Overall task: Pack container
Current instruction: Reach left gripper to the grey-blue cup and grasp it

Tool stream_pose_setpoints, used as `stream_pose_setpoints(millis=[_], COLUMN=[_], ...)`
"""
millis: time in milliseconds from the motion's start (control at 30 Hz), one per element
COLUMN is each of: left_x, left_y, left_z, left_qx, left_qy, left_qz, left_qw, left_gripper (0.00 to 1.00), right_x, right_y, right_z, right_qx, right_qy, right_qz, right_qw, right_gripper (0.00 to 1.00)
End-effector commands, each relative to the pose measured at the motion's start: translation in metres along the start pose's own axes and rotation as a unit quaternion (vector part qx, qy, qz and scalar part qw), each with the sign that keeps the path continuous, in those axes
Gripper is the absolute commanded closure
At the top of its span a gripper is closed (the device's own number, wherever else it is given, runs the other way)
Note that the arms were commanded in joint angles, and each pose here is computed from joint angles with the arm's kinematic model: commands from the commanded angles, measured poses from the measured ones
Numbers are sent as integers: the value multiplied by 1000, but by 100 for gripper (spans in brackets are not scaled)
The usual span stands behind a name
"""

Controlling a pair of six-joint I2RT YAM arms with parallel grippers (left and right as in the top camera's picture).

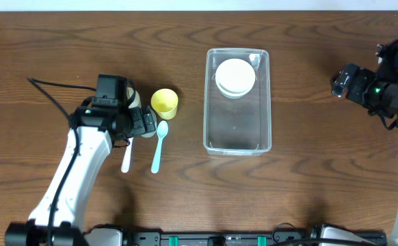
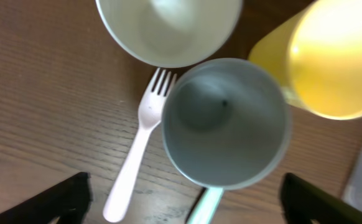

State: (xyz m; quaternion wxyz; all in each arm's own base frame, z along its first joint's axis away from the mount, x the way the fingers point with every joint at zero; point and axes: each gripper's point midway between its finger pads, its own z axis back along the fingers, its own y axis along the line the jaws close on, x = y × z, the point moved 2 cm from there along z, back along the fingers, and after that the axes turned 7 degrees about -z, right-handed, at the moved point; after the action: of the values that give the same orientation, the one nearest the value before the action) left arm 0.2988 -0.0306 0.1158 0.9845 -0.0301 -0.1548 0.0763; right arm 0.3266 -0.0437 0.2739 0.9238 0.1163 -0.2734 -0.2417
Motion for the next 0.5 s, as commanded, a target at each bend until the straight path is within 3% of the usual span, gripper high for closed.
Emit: stream_pose_setpoints(millis=[0,200,467], left_x=[2,4,6], left_y=[7,16,16], left_z=[-9,-24,-36], left_qx=[23,57,60], left_qy=[9,14,20], left_qz=[30,61,60], left_qw=[999,996,996], left_gripper=[15,19,41], right_x=[2,2,2], right_y=[-2,-2,-2], right_z=[2,2,2], right_qx=[0,0,0], right_qy=[-3,-3,-3], right_qz=[3,3,3], right_qw=[1000,1000,1000], right_gripper=[1,1,1])
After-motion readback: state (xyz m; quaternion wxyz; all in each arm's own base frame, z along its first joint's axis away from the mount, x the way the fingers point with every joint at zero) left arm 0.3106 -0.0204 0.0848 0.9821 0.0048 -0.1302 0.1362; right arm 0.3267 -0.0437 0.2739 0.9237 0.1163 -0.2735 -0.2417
